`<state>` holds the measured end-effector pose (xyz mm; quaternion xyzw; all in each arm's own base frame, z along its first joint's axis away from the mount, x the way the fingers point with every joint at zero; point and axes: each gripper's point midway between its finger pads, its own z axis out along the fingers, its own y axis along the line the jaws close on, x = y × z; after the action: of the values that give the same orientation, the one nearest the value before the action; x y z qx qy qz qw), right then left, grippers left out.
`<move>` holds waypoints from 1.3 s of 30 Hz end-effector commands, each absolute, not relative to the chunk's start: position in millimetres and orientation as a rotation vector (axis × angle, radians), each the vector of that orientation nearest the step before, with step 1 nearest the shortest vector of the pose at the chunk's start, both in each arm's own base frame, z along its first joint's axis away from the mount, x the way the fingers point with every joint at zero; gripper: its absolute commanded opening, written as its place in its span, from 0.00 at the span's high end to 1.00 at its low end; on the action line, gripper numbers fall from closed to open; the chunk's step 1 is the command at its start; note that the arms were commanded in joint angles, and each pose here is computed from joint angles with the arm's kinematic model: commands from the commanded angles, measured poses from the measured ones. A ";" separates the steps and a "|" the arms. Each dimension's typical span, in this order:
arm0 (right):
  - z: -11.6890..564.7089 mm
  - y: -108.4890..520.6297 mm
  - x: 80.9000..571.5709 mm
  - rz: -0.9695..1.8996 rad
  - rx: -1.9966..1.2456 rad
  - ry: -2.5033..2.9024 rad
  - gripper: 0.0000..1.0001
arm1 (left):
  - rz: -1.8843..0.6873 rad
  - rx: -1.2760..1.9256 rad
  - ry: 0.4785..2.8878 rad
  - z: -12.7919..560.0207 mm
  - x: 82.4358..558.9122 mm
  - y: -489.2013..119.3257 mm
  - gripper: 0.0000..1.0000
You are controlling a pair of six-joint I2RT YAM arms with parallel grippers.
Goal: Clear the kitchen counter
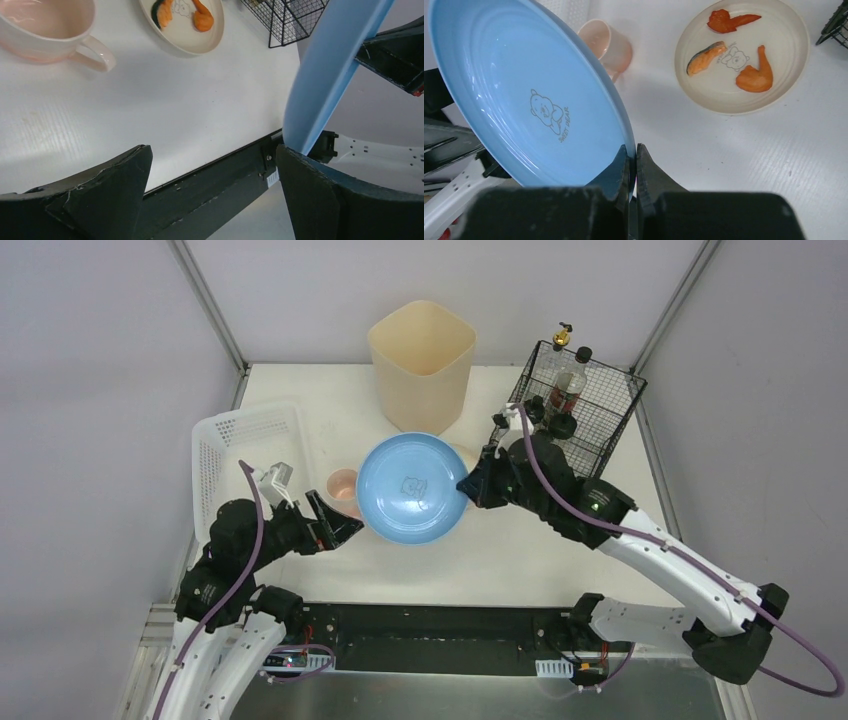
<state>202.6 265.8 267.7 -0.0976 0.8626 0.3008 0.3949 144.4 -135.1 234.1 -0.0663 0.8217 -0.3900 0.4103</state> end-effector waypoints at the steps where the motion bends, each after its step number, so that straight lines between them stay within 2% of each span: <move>1: 280.8 269.6 184.4 0.867 -0.223 2.173 1.00 | -1.132 -0.183 2.043 248.3 146.2 -152.0 0.00; 10: 266.1 276.1 183.9 0.781 -0.210 2.203 1.00 | -1.260 -0.162 1.993 268.0 134.7 -161.9 0.00; 13: 265.1 271.9 189.3 0.752 -0.161 2.194 1.00 | -1.298 -0.145 1.981 270.0 126.2 -163.6 0.05; 24: 255.3 259.5 193.0 0.682 -0.105 2.204 1.00 | -1.408 -0.122 1.929 284.5 101.6 -166.2 0.11; 39: 264.0 294.7 164.2 0.769 -0.245 2.190 1.00 | -1.320 -0.121 2.014 258.8 121.2 -166.9 0.12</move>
<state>166.0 276.9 236.2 -0.0984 0.8822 0.2706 0.3725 110.3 -164.9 261.7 -0.0638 0.7767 -0.5213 0.3477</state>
